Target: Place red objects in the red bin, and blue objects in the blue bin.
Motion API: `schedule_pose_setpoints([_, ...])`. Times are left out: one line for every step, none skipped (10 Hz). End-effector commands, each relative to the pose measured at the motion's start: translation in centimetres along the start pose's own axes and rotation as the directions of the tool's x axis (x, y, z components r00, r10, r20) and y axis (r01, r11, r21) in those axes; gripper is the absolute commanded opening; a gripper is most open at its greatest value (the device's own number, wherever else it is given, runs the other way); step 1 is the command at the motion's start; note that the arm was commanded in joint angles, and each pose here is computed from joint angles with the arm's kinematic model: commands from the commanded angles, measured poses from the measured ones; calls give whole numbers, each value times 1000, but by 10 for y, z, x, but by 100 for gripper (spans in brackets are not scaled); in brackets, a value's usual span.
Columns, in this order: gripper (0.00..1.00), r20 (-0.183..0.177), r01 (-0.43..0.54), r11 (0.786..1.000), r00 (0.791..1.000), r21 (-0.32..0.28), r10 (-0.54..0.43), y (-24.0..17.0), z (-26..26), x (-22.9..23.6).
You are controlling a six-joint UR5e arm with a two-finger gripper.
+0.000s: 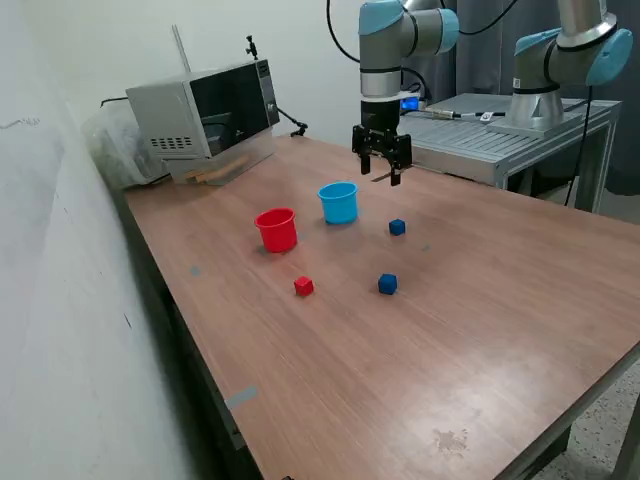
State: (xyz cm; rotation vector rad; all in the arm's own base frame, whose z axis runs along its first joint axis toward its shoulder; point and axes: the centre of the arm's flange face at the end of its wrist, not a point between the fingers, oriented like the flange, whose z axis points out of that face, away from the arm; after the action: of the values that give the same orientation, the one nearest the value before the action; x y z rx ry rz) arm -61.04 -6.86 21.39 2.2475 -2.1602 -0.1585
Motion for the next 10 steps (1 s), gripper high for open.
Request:
schedule_pose_setpoints([100,-11,1,999,1000,36,-1,-21,27,4])
schedule_pose_setpoints([100,-16,25,999,1000,48,-24,-30,32,19])
schedule_pose_setpoints([100,-18,30,998,999,51,-29,-32,33,22])
schedule_pose_setpoints([100,-18,30,998,999,48,-29,-32,33,23])
schedule_pose_setpoints([100,-18,31,998,999,46,-30,-32,33,24])
schedule_pose_setpoints([100,-18,30,999,999,45,-29,-32,33,23])
schedule_pose_setpoints([100,-17,29,999,999,39,-29,-31,37,24])
schedule_pose_setpoints([100,-19,29,999,999,37,-28,-30,45,24])
schedule_pose_setpoints([100,-34,27,999,999,30,-26,-28,53,24])
schedule_pose_setpoints([100,-54,26,999,998,32,-24,-25,61,25])
